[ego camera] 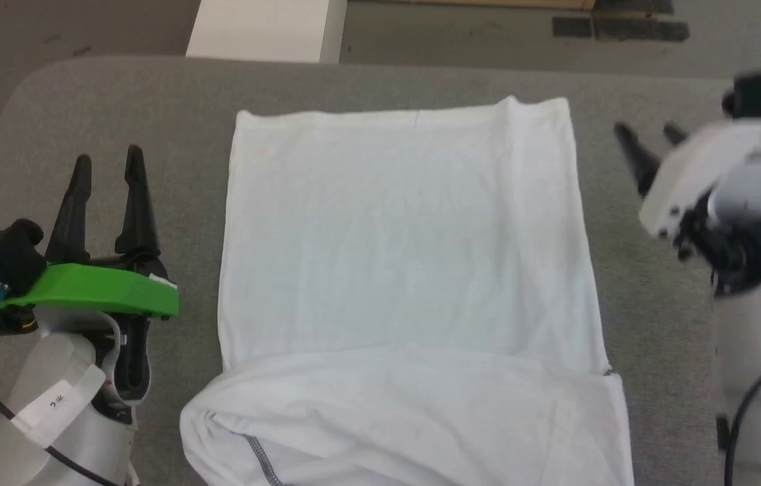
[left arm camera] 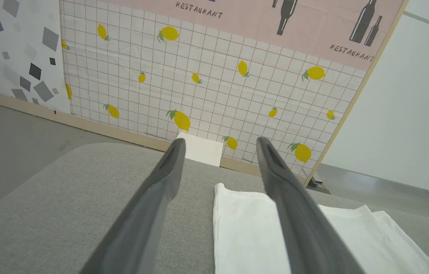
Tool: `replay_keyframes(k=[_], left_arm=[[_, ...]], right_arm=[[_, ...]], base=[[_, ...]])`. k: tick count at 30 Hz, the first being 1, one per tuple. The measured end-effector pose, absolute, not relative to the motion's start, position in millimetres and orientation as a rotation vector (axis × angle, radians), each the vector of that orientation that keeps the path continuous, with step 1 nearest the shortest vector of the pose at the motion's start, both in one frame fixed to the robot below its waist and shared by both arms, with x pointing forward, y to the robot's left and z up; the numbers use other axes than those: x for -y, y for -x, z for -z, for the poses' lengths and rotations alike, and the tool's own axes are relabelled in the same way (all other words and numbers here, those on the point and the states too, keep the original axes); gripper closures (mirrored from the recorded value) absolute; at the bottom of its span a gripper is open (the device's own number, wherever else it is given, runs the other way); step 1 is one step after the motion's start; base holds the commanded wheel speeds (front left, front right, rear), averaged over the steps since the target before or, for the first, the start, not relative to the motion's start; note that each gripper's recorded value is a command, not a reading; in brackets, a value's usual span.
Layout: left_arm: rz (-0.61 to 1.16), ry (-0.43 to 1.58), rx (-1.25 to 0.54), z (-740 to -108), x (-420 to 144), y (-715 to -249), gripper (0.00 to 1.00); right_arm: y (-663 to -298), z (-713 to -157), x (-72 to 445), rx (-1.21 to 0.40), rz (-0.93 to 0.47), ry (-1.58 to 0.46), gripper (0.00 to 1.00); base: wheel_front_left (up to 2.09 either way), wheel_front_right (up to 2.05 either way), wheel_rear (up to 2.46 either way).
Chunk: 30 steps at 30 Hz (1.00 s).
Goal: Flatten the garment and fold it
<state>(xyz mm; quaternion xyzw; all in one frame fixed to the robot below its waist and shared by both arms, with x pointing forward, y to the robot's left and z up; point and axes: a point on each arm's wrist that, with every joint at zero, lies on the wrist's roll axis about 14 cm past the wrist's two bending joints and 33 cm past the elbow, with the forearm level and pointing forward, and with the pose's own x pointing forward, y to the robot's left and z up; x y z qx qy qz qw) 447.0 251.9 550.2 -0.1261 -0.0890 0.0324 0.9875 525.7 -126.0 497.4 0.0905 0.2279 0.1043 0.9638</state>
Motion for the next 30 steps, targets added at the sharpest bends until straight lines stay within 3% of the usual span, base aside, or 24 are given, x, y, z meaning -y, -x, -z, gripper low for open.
replay_keyframes(k=[5, 10, 19, 25, 26, 27, 28, 30], left_arm=[[-0.071, 0.234, 0.164, -537, -254, -455, 0.00], [-0.090, 0.242, 0.151, -522, -258, -464, 0.00], [-0.146, 0.205, 0.059, -480, -277, -463, 0.00], [-0.166, 0.190, 0.008, -461, -285, -461, 0.00], [-0.161, 0.190, 0.003, -459, -284, -462, 0.00], [-0.152, 0.189, -0.002, -457, -283, -464, 0.00], [-0.139, 0.186, -0.001, -457, -281, -468, 0.00], [-0.107, 0.176, -0.010, -459, -277, -477, 0.00]], right_arm=[[-576, -491, 121, -0.578, -0.183, -0.075, 0.00], [-602, -459, 116, -0.750, -0.145, 0.083, 0.00], [-606, -371, 89, -1.043, -0.173, 0.240, 0.00], [-613, -357, 77, -1.079, -0.202, 0.260, 0.00], [-614, -357, 77, -1.084, -0.205, 0.248, 0.70], [-614, -358, 76, -1.082, -0.212, 0.238, 0.88], [-614, -359, 74, -1.077, -0.220, 0.238, 1.00], [-614, -362, 72, -1.057, -0.234, 0.225, 1.00]], base=[[0.00, 0.00, 0.00], [0.00, 0.00, 0.00], [0.00, 0.00, 0.00], [0.00, 0.00, 0.00], [0.00, 0.00, 0.00], [0.00, 0.00, 0.00], [0.00, 0.00, 0.00], [0.00, 0.00, 0.00]])
